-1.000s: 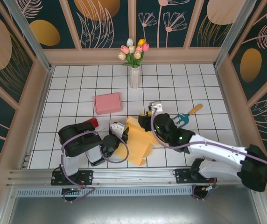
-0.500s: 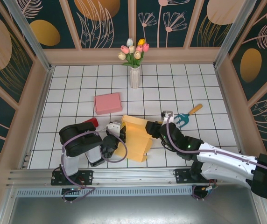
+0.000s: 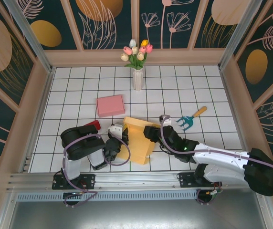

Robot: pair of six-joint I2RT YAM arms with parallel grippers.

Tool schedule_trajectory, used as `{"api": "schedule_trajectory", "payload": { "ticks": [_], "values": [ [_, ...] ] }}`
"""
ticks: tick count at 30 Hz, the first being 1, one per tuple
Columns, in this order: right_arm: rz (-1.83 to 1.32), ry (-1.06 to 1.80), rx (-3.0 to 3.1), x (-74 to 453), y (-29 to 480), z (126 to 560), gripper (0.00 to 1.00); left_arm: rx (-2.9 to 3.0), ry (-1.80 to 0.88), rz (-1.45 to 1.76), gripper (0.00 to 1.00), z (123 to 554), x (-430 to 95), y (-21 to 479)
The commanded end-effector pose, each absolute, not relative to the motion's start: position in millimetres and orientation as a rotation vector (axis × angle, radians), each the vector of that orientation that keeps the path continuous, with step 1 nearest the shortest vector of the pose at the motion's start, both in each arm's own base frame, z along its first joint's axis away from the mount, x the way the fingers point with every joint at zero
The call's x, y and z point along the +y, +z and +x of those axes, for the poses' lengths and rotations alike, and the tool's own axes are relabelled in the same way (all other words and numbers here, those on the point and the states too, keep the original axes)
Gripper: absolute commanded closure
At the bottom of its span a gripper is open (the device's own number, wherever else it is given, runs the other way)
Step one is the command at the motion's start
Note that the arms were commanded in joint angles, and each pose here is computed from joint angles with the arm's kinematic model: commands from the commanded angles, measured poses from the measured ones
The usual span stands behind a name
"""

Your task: Fold the paper box

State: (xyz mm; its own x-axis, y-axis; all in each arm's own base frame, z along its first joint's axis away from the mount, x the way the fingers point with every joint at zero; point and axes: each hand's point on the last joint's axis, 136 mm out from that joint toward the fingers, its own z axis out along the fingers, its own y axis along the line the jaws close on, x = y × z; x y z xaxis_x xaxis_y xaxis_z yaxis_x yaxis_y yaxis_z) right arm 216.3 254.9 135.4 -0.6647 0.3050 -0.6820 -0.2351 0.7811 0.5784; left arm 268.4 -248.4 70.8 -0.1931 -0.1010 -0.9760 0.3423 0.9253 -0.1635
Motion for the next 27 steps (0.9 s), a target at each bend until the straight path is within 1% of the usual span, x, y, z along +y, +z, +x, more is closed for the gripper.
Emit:
{"api": "schedule_trajectory", "payload": {
  "ticks": [1, 4, 9, 10, 13, 17, 22, 27],
  "values": [
    [0.005, 0.988, 2.061, 276, 159, 216, 0.50, 1.665, -0.453, 0.122, 1.00, 269, -251, 86],
    [-0.017, 1.014, 2.048, 280, 162, 216, 0.56, 1.662, -0.451, 0.131, 1.00, 269, -253, 85],
    [0.026, 0.973, 2.059, 272, 152, 219, 0.70, 1.666, -0.445, 0.137, 1.00, 267, -256, 82],
    [0.037, 0.963, 2.063, 270, 150, 219, 0.70, 1.665, -0.445, 0.136, 1.00, 267, -256, 82],
    [0.057, 0.929, 2.083, 264, 143, 220, 0.70, 1.664, -0.447, 0.128, 1.00, 267, -256, 82],
    [0.066, 0.890, 2.102, 256, 137, 219, 0.56, 1.668, -0.425, 0.104, 1.00, 269, -252, 82],
    [0.030, 0.839, 2.118, 240, 121, 210, 0.55, 1.674, -0.415, 0.083, 1.00, 270, -249, 82],
    [0.054, 0.723, 2.194, 214, 82, 202, 0.54, 1.679, -0.417, 0.082, 1.00, 270, -250, 81]
  ]
}}
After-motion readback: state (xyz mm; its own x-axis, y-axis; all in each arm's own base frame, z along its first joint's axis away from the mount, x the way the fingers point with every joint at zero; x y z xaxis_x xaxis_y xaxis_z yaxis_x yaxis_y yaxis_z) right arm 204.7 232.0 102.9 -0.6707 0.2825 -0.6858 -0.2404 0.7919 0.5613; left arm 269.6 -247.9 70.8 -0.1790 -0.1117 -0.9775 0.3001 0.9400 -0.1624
